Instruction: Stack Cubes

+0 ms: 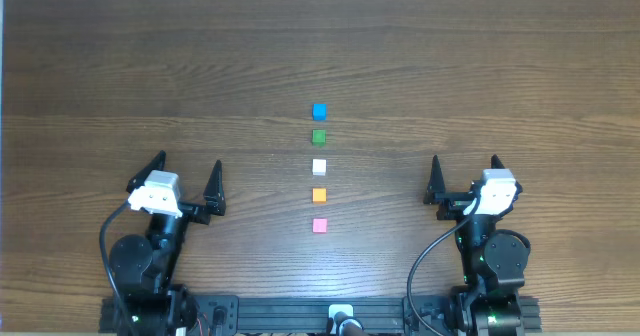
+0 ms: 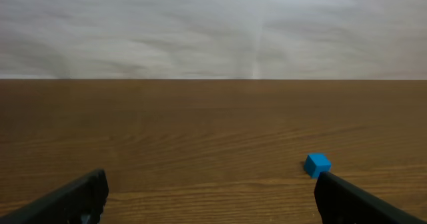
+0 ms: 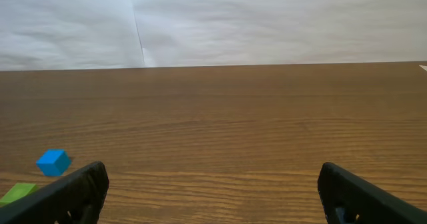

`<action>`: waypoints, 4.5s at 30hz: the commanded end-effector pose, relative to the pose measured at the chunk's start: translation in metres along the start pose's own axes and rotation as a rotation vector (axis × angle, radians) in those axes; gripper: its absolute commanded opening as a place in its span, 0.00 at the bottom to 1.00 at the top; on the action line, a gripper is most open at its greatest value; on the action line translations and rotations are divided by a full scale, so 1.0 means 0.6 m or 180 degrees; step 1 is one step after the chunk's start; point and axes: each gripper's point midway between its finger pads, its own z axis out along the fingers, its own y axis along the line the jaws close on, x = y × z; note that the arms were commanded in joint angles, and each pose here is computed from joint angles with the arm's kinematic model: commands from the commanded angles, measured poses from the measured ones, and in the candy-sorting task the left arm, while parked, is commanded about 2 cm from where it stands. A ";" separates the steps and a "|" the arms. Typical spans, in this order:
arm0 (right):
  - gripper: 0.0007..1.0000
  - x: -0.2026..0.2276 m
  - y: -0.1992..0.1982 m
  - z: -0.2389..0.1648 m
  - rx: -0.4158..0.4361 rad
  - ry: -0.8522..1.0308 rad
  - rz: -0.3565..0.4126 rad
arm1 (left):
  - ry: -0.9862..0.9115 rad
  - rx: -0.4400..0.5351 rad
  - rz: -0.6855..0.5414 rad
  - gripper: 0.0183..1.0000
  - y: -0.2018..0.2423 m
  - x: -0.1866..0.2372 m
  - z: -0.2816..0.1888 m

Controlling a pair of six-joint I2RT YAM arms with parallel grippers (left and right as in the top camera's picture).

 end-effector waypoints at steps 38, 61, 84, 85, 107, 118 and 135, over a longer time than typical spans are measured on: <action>0.99 0.003 0.006 0.000 -0.0058 -0.0003 -0.0027 | 0.1459 0.2115 -0.1103 0.99 -0.294 -0.237 0.003; 0.99 0.003 0.006 0.000 -0.0058 -0.0003 -0.0027 | 0.4148 -0.0408 -0.1205 0.99 -0.387 0.186 -0.038; 0.99 0.003 0.006 0.000 -0.0058 -0.0003 -0.0027 | 0.4201 -0.0631 -0.0422 0.92 -0.370 0.287 -0.028; 0.99 0.003 0.006 0.000 -0.0058 -0.0001 -0.0027 | 0.4211 -0.0623 -0.0396 0.92 -0.371 0.290 -0.030; 0.99 0.003 0.006 0.000 -0.0058 -0.0003 -0.0027 | 0.4252 -0.0591 -0.0174 0.72 -0.364 0.301 -0.034; 0.99 0.003 0.006 0.000 -0.0058 -0.0003 -0.0027 | 0.4257 -0.0600 -0.0172 0.44 -0.362 0.301 -0.034; 0.99 0.003 0.006 0.000 -0.0058 -0.0003 -0.0027 | 0.4255 -0.0599 -0.0173 0.18 -0.363 0.300 -0.034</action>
